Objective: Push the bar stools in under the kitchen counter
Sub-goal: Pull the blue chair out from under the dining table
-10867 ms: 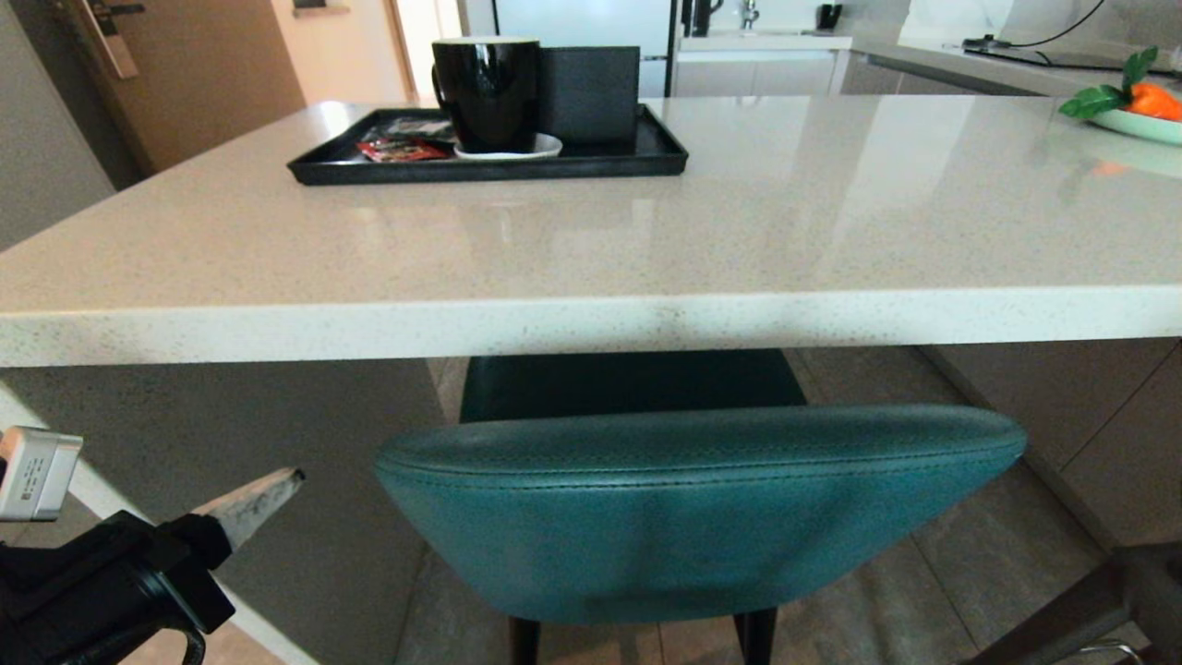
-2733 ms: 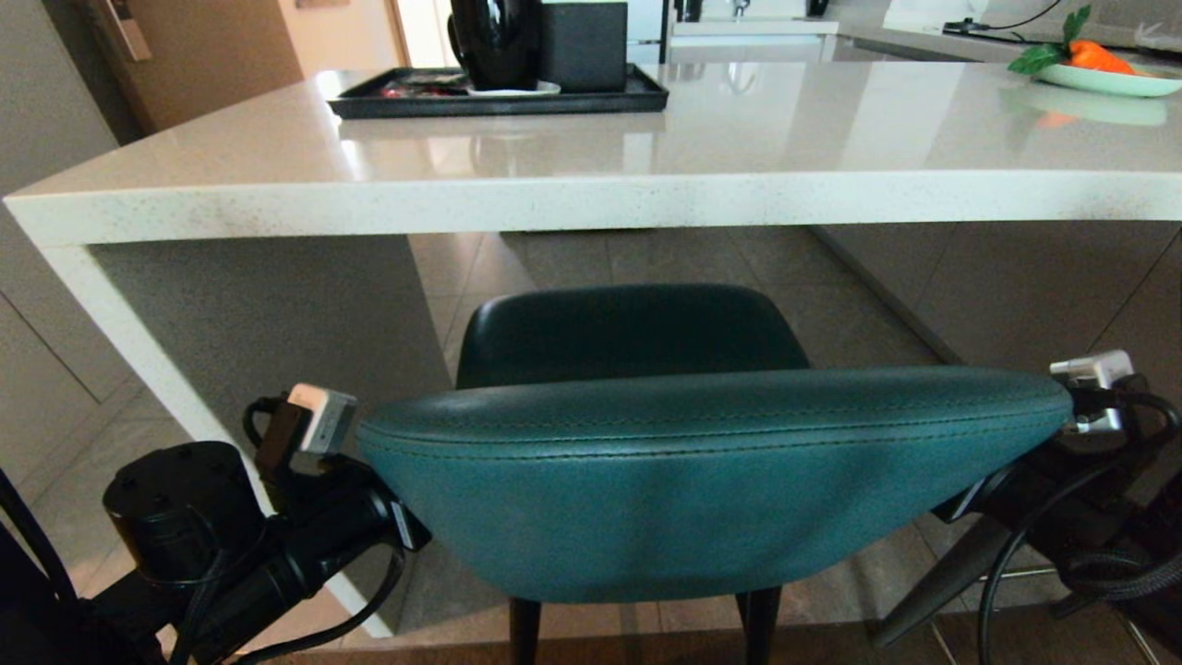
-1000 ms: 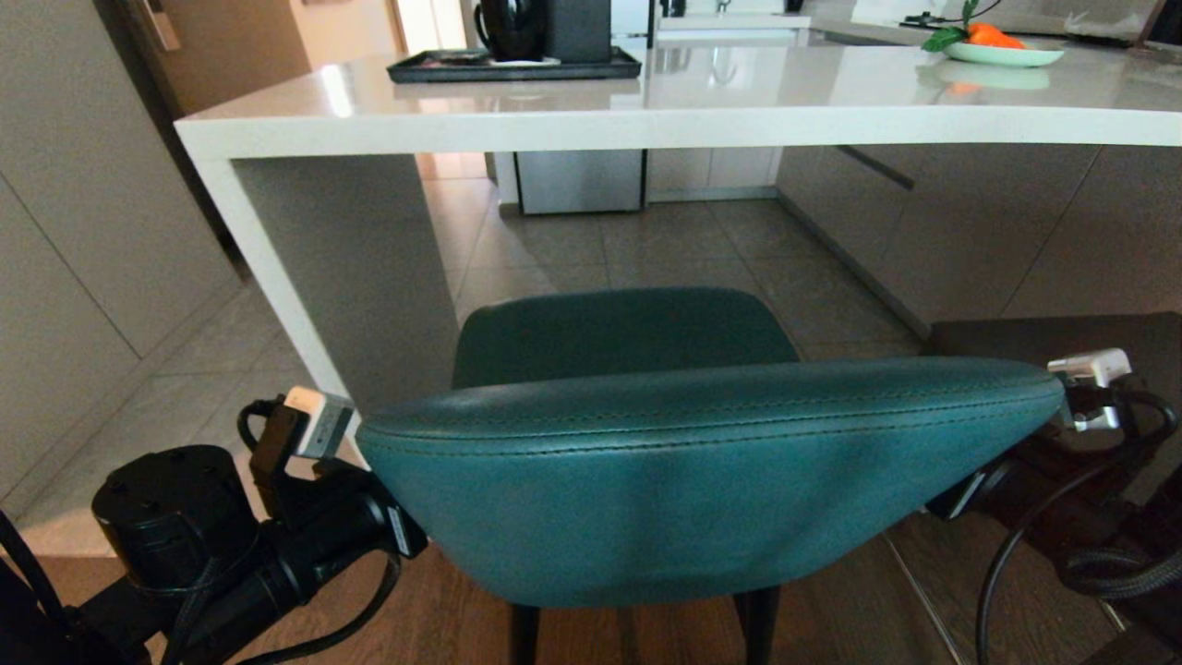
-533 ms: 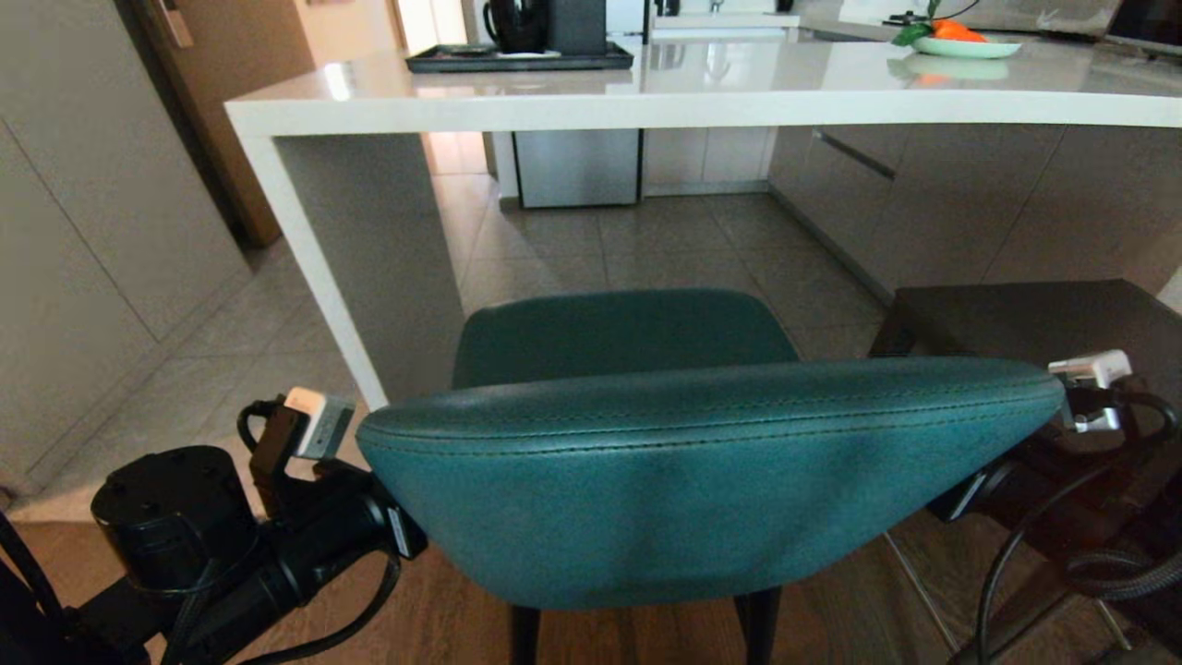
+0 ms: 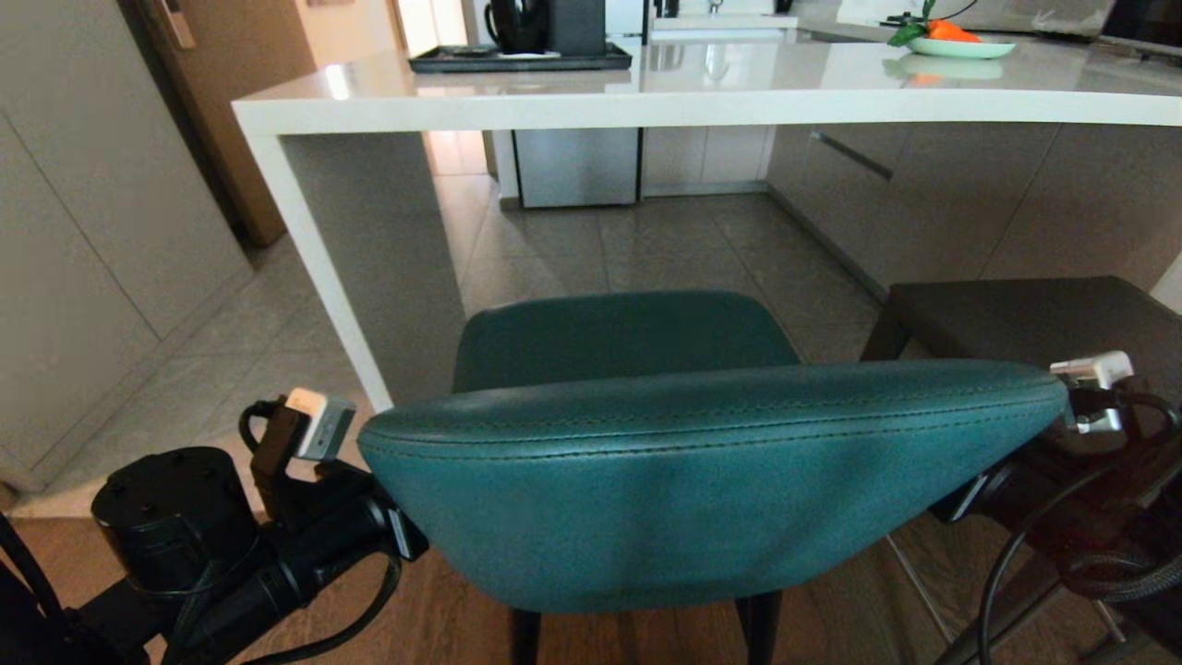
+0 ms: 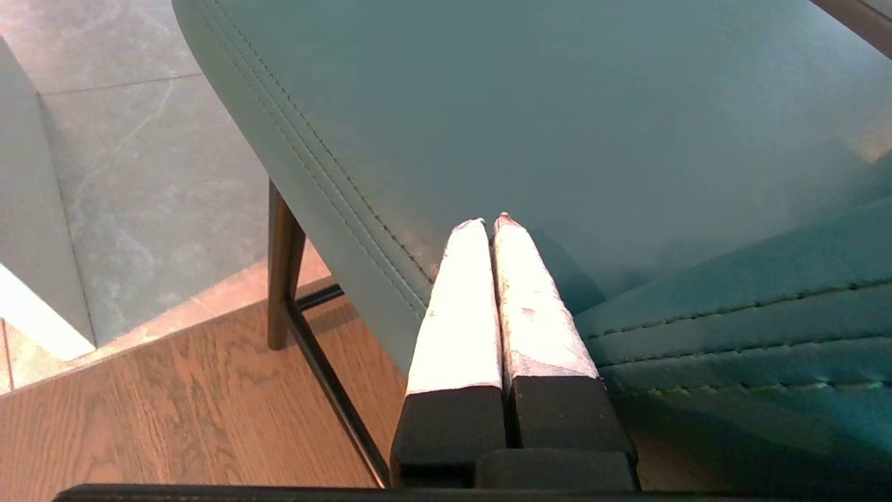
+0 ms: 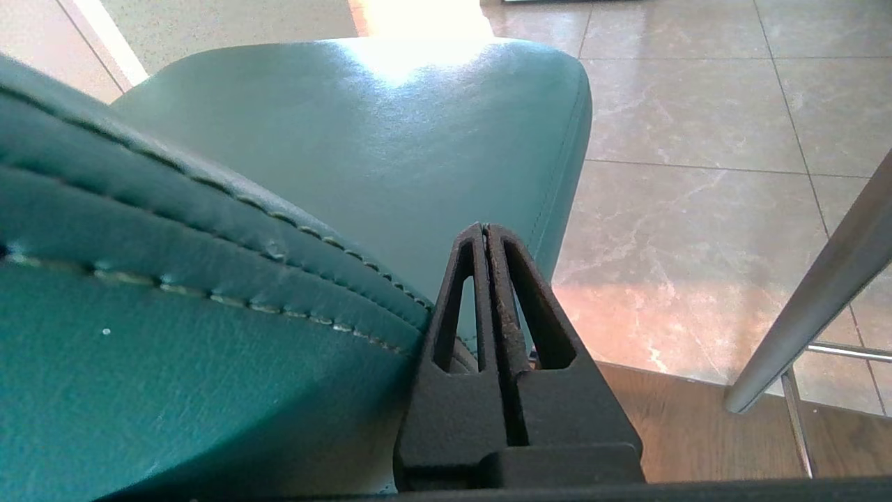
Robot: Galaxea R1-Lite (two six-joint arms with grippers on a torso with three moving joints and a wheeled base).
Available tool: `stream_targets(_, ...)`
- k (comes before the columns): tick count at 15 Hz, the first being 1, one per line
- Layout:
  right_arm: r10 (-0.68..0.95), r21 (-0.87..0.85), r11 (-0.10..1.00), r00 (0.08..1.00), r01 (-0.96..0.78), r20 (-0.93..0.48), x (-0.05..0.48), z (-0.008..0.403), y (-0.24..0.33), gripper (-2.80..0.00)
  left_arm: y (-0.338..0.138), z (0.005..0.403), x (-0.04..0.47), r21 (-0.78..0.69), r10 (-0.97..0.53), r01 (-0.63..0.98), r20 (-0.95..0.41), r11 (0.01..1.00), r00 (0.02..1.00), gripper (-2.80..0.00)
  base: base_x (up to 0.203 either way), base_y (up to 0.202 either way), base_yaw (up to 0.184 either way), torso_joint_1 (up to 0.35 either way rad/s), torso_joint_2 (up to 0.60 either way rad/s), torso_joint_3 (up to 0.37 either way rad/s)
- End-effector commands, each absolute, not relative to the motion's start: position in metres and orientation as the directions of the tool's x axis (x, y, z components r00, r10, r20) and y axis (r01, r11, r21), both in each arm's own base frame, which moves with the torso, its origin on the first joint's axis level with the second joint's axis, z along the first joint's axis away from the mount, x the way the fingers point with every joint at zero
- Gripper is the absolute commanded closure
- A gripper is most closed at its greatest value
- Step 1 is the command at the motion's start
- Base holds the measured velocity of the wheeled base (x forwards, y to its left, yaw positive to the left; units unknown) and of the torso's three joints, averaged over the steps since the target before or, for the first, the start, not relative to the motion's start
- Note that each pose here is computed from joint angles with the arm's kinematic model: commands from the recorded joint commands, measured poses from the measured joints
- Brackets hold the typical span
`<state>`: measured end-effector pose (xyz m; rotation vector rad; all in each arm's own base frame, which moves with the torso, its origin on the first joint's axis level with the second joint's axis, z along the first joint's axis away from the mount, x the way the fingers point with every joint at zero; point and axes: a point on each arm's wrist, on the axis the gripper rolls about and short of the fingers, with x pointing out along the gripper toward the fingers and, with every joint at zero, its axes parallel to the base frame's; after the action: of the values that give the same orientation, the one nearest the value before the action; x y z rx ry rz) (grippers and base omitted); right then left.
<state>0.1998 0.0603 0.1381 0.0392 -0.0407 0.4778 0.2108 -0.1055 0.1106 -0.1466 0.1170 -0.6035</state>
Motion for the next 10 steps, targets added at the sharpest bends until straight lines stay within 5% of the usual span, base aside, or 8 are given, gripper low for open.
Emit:
stream_targets(1,0.46,0.027,0.886,0.886,-0.462,0.055,0.199,0.139,0.06,0.0,-0.105,0.111,0.21,-0.172,-0.571,0.555,-0.063,0.814,0.818,0.0,0.0,0.0,0.0,0.0,0.0,0.0)
stream_targets(10,0.238,0.118,0.962,0.967,-0.248,0.086,0.181,0.145,0.008,0.0,-0.053,0.11,0.197,-0.185,-0.41,0.39,-0.089,0.902,0.908,0.0,0.0,0.0,0.0,0.0,0.0,0.0)
